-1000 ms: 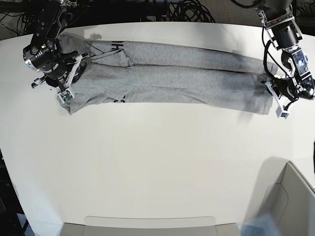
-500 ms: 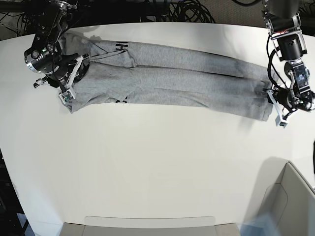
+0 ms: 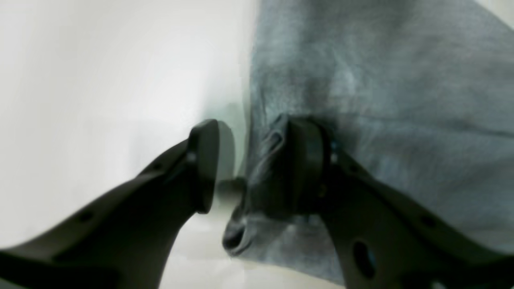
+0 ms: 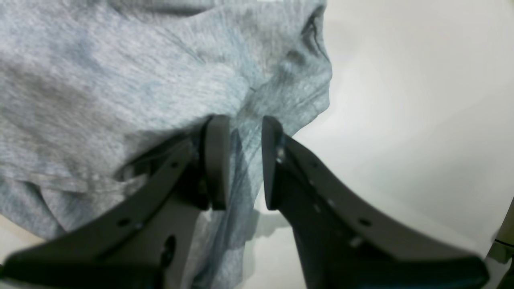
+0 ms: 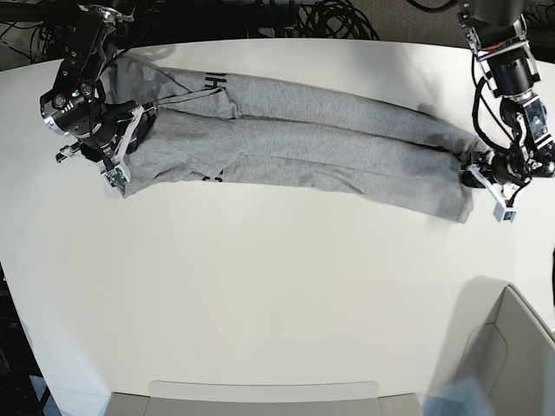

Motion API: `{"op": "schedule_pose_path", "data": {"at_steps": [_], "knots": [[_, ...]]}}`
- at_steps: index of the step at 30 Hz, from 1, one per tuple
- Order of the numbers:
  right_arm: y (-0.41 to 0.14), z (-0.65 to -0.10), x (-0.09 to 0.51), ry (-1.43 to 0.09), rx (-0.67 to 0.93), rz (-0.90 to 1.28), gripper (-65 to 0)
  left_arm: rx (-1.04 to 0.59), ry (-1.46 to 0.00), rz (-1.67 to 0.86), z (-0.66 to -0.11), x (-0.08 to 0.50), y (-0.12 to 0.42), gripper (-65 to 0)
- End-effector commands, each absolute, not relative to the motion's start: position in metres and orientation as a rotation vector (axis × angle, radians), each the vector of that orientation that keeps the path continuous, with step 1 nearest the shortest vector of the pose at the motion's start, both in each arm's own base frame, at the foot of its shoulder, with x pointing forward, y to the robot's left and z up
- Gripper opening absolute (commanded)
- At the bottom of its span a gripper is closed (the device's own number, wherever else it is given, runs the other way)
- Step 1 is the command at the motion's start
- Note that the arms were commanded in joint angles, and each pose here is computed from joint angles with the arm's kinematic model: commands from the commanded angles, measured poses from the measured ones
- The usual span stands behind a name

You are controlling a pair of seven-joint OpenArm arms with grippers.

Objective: Fold the T-shirt properly
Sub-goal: 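Hold both strip ends and pull them apart to straighten the strip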

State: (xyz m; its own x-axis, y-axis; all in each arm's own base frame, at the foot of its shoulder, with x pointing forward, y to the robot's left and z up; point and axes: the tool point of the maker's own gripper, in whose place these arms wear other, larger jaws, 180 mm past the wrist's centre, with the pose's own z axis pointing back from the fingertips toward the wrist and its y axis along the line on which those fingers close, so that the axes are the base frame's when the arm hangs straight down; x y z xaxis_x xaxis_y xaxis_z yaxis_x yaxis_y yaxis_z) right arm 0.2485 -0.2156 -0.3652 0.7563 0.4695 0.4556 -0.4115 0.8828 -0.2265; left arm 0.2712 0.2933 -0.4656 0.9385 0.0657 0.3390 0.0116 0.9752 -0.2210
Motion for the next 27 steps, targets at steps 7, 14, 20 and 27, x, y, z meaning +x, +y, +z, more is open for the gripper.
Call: {"op": "schedule_pose_path", "data": {"at_steps": [7,14,20,27], "knots": [[-0.214,-0.357,0.259,-0.565,-0.116,0.491,-50.4,-0.298,-0.420,-0.069,-0.421,0.269,0.283,-35.4],[-0.216,-0.361,0.260,-0.553,-0.113,0.489,-50.4,-0.206,-0.314,-0.046,-0.450,0.247,0.306,-36.9],[-0.215,-0.361,0.260,-0.555,-0.110,0.488,-50.4,-0.054,-0.193,-0.050,-0.467,0.243,0.341,-65.0],[-0.214,-0.360,0.260,-0.558,-0.110,0.488,-50.4,0.073,-0.136,-0.073,-0.461,0.256,0.372,-65.0]]}}
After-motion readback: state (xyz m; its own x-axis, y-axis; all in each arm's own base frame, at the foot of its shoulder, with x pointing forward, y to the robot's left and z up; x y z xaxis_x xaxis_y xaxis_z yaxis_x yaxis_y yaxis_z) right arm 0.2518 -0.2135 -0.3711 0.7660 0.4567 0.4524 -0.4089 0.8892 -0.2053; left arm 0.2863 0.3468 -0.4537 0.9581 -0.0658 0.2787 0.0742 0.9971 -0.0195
